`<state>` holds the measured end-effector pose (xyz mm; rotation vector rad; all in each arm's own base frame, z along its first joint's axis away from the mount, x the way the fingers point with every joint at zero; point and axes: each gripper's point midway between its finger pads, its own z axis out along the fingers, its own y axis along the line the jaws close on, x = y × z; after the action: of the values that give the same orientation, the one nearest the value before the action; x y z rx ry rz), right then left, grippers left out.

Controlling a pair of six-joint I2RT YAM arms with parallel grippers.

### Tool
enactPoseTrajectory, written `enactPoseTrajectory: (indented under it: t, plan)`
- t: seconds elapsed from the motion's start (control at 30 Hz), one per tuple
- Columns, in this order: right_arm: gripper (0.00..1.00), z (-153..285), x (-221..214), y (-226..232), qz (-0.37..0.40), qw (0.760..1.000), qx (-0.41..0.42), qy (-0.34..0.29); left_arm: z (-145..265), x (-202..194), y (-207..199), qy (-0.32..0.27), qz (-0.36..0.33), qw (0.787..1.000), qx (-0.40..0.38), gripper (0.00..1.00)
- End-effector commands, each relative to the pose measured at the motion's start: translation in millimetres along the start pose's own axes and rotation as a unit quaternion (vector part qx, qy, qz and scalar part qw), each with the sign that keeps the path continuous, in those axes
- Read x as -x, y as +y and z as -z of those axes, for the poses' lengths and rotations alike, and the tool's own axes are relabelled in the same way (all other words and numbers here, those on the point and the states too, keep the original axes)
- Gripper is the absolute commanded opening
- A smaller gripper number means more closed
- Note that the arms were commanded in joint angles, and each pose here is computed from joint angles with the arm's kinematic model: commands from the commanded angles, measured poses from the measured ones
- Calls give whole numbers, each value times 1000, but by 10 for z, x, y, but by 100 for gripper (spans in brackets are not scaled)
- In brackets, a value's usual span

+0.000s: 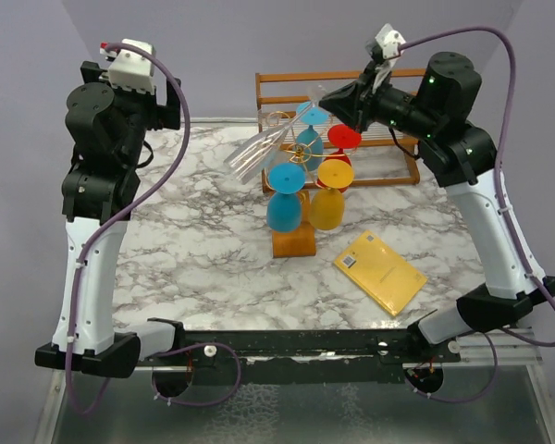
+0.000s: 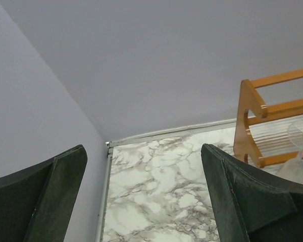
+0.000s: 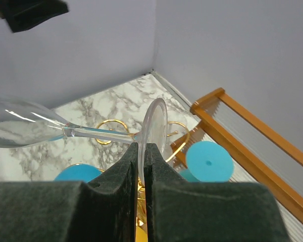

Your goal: Place the wine glass upside down on the wine glass rack

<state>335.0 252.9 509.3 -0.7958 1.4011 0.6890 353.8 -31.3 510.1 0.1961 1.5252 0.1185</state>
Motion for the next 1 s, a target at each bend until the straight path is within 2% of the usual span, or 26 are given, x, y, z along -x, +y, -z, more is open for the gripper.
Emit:
enactPoseTrajectory:
  t: [0.0,0.23,0.5,0.97]
  plan:
    - [2,-130,81,310,54,998,26,-4,-75,21,215,-11,29,999,43,99]
    - [2,-367,-58,754,132,990,47,21,-182,-19,334,-15,73,996,43,99]
    - [1,-631,-351,1185,239,968,43,68,-257,-81,326,-11,84,996,27,99]
    - [1,-866,-672,1021,356,922,-66,137,-208,-49,274,-17,75,997,9,99]
